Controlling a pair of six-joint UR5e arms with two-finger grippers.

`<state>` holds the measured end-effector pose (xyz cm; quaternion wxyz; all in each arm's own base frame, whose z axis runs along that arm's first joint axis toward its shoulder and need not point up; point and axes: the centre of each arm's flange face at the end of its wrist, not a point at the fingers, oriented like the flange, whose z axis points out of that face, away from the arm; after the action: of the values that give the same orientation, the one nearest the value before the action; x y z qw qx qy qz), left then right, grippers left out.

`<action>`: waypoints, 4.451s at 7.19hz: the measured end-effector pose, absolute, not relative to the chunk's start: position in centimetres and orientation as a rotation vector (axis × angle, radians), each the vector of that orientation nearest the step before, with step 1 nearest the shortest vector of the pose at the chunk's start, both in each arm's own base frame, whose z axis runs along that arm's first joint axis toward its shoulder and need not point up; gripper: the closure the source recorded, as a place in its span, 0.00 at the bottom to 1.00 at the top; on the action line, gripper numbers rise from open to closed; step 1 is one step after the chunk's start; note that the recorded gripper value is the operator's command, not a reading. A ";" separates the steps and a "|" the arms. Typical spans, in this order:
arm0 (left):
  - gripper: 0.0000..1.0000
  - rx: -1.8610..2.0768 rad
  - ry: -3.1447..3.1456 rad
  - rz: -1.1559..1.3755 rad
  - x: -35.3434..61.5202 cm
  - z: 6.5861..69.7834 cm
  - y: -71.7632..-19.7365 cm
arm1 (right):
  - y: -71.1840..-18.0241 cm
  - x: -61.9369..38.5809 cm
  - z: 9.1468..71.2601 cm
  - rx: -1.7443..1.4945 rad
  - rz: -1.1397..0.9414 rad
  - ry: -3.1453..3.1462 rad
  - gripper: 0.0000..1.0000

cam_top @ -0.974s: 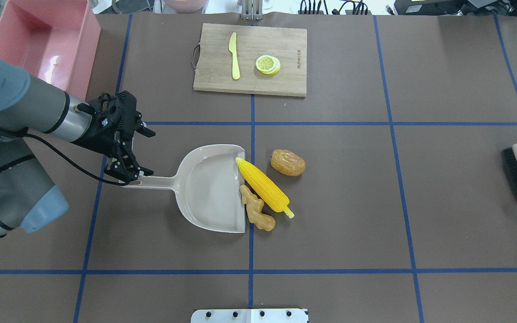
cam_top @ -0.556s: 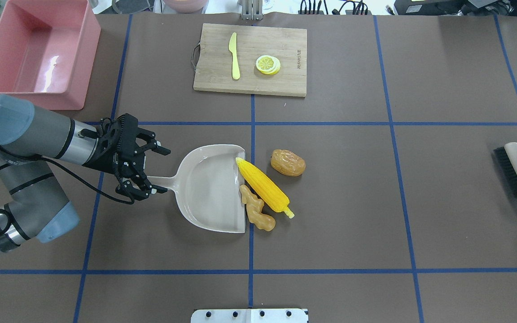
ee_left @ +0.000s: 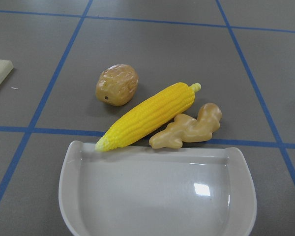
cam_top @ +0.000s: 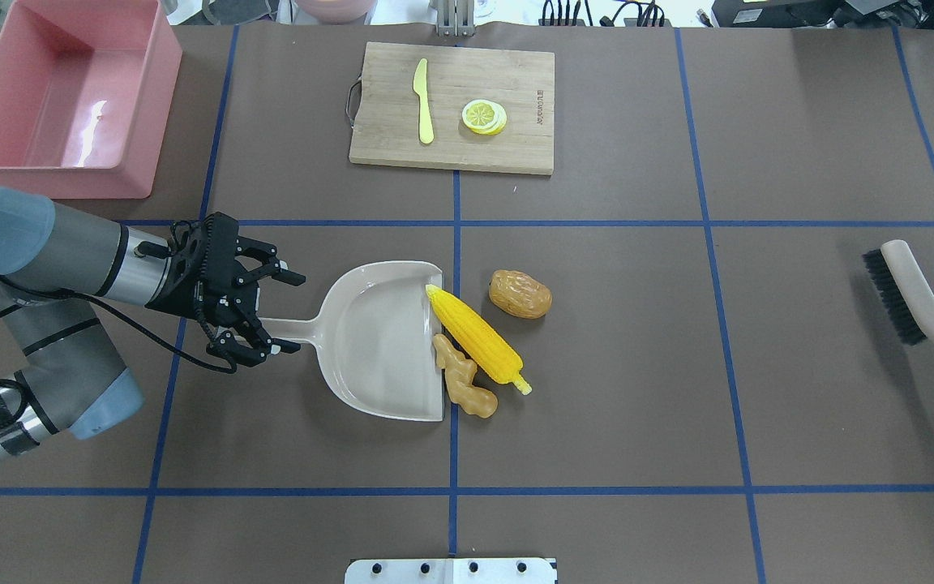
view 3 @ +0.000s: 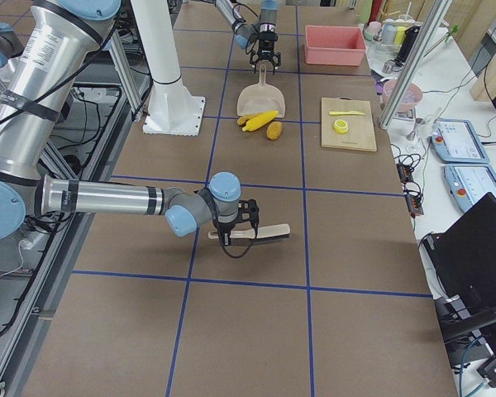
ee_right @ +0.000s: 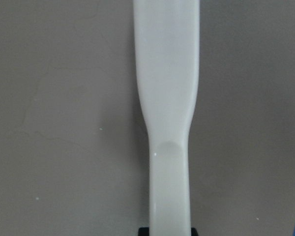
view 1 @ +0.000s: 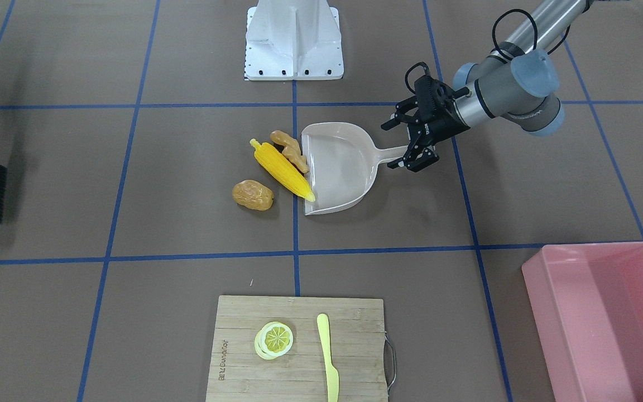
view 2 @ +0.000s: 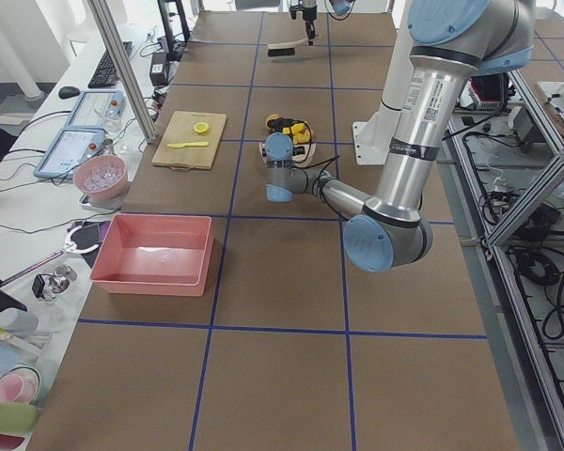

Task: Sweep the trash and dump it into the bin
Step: 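Grasp the dustpan handle with the left gripper while the right gripper lifts the brush, then sweep the corn, ginger and potato toward the dustpan with the right gripper's brush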

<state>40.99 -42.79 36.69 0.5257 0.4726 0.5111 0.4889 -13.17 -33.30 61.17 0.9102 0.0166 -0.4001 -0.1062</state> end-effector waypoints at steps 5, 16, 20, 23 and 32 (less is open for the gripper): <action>0.02 1.000 1.197 1.167 44.6 39.6 -41.6 | -39.2 -27.4 45.7 0.032 -0.249 -0.794 1.00; 0.02 0.961 1.188 1.077 46.7 38.8 -40.1 | -31.4 -43.9 29.4 -0.113 -0.171 -0.825 1.00; 0.03 0.961 1.181 1.071 46.6 38.5 -40.2 | -29.2 -48.7 26.4 -0.117 -0.163 -0.839 1.00; 0.03 0.958 1.175 1.069 46.7 38.5 -40.3 | -28.2 -51.3 23.9 -0.132 -0.165 -0.868 1.00; 0.03 0.948 1.156 1.059 46.7 38.5 -40.4 | -29.9 -53.9 17.7 -0.116 -0.150 -0.920 1.00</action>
<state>46.75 -40.44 38.50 0.6089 0.4106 0.5006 0.4584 -53.92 -29.89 17.73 0.8917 -0.0560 -0.4434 -0.0724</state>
